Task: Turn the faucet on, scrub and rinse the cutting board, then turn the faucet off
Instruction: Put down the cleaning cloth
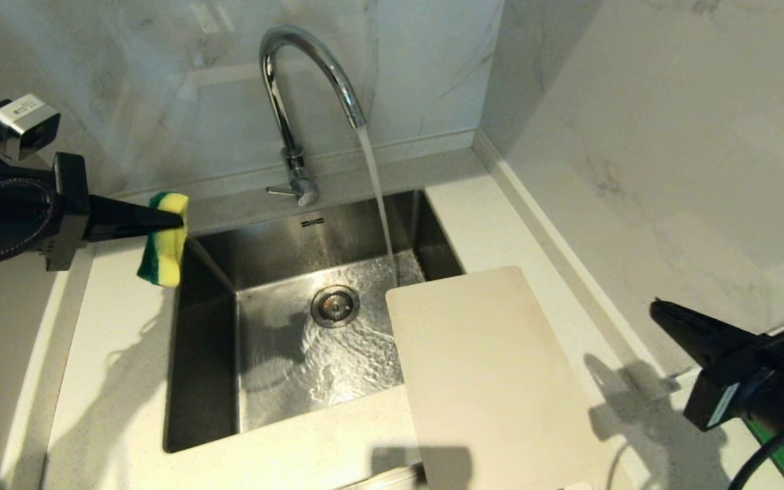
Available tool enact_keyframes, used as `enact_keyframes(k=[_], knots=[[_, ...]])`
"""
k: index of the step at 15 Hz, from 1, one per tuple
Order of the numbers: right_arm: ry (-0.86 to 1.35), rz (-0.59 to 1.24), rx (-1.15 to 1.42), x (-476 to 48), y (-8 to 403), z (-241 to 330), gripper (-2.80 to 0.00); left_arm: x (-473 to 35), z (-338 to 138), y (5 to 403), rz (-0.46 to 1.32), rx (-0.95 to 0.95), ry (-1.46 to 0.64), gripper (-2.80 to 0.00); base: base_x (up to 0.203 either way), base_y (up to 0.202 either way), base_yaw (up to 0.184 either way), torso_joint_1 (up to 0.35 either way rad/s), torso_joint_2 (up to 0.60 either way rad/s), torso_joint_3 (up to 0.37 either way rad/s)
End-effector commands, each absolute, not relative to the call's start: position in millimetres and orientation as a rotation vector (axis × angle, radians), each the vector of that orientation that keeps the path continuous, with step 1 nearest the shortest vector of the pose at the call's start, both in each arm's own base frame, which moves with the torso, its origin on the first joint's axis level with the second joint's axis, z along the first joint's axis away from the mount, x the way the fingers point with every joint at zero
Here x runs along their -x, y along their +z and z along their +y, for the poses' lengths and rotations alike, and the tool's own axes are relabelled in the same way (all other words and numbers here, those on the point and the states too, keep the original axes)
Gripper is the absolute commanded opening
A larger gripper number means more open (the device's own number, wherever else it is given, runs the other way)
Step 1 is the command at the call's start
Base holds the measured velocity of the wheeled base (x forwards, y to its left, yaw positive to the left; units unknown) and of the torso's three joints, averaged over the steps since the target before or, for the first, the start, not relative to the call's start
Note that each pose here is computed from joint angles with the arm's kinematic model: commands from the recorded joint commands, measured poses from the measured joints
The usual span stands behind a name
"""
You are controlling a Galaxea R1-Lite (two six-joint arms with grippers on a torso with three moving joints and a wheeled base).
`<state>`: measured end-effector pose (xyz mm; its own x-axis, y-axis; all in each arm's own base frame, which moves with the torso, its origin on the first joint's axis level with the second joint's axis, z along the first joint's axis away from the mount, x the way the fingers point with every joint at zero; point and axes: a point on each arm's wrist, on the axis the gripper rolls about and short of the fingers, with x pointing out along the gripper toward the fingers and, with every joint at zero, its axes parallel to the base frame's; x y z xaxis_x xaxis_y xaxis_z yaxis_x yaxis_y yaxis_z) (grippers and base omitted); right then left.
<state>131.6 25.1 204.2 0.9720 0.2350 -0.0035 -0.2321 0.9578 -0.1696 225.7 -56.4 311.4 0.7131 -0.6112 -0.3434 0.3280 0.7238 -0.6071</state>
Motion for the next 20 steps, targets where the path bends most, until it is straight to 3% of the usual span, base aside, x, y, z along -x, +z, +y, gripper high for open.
enact_keyframes(k=[1, 6, 12, 16, 20], knots=[[0.161, -0.100, 0.163, -101, 207, 15, -2.80, -222, -56, 310, 0.568, 0.544, -0.553, -2.80, 0.000, 0.000, 0.000, 0.000, 0.00, 0.000], [0.108, -0.089, 0.162, -35, 194, 4, -2.80, -220, -55, 307, 0.571, 0.540, -0.540, -2.80, 0.000, 0.000, 0.000, 0.000, 0.00, 0.000], [-0.145, 0.009, 0.183, 12, 144, -3, -2.80, -216, -57, 298, 0.598, 0.538, -0.541, -2.80, 0.000, 0.000, 0.000, 0.000, 0.00, 0.000], [-0.067, 0.098, 0.191, 5, 95, -1, -2.80, -216, -56, 291, 0.608, 0.502, -0.544, -2.80, 0.000, 0.000, 0.000, 0.000, 0.00, 0.000], [0.054, 0.208, 0.126, 9, 76, 1, -2.80, -219, -56, 285, 0.622, 0.475, -0.544, -2.80, 0.000, 0.000, 0.000, 0.000, 0.00, 0.000]])
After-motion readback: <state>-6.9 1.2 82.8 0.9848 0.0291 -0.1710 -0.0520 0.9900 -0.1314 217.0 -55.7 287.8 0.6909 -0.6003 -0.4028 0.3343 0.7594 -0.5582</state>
